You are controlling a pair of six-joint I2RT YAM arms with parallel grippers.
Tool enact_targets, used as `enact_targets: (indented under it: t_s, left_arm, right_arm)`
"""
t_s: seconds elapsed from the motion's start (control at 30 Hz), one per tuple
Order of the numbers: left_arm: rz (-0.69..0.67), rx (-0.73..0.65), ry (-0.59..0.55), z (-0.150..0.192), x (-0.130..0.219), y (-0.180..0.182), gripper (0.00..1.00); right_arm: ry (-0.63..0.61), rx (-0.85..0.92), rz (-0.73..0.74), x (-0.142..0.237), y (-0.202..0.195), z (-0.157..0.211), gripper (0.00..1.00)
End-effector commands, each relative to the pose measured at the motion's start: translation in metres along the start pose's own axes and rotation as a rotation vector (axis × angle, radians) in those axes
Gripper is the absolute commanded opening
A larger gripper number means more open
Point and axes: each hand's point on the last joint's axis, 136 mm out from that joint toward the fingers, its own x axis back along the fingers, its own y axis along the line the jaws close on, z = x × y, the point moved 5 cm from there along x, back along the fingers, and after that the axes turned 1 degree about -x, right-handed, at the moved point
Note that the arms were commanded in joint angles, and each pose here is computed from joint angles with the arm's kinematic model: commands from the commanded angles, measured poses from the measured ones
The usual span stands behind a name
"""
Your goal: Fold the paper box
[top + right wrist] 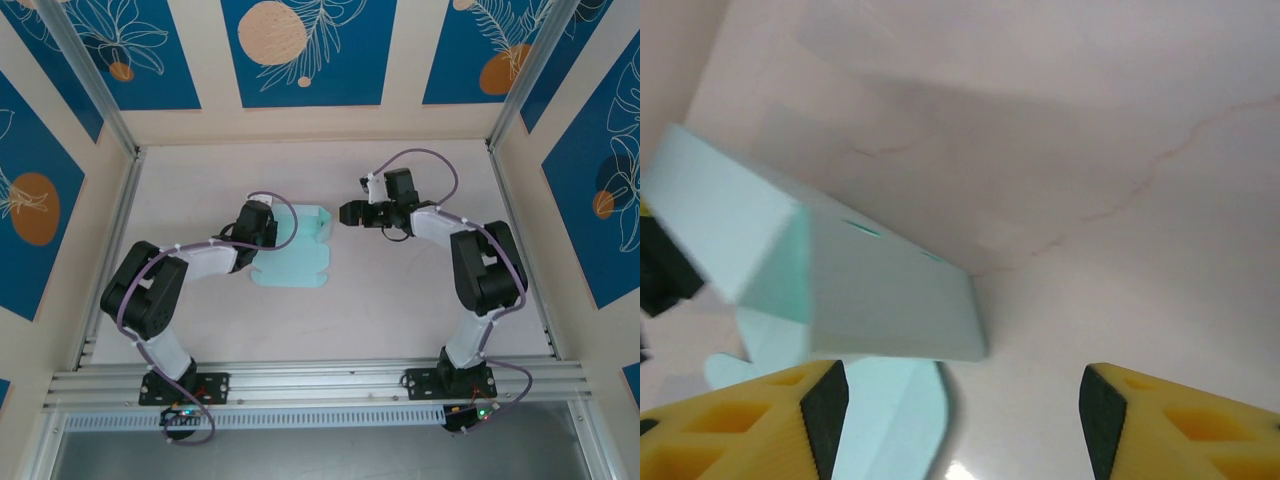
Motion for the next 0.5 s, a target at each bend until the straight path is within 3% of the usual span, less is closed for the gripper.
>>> enact_targets:
  t_s: [0.0, 0.47]
  left_arm:
    - [-0.002, -0.007, -0.014, -0.004, -0.004, -0.006, 0.00]
    - [-0.010, 0.003, -0.010, -0.001, -0.012, -0.009, 0.00]
  right_arm:
    - [0.046, 0.064, 0.030, -0.019, -0.003, 0.004, 0.64]
    - [0.082, 0.312, 0.027, -0.039, 0.034, 0.013, 0.63]
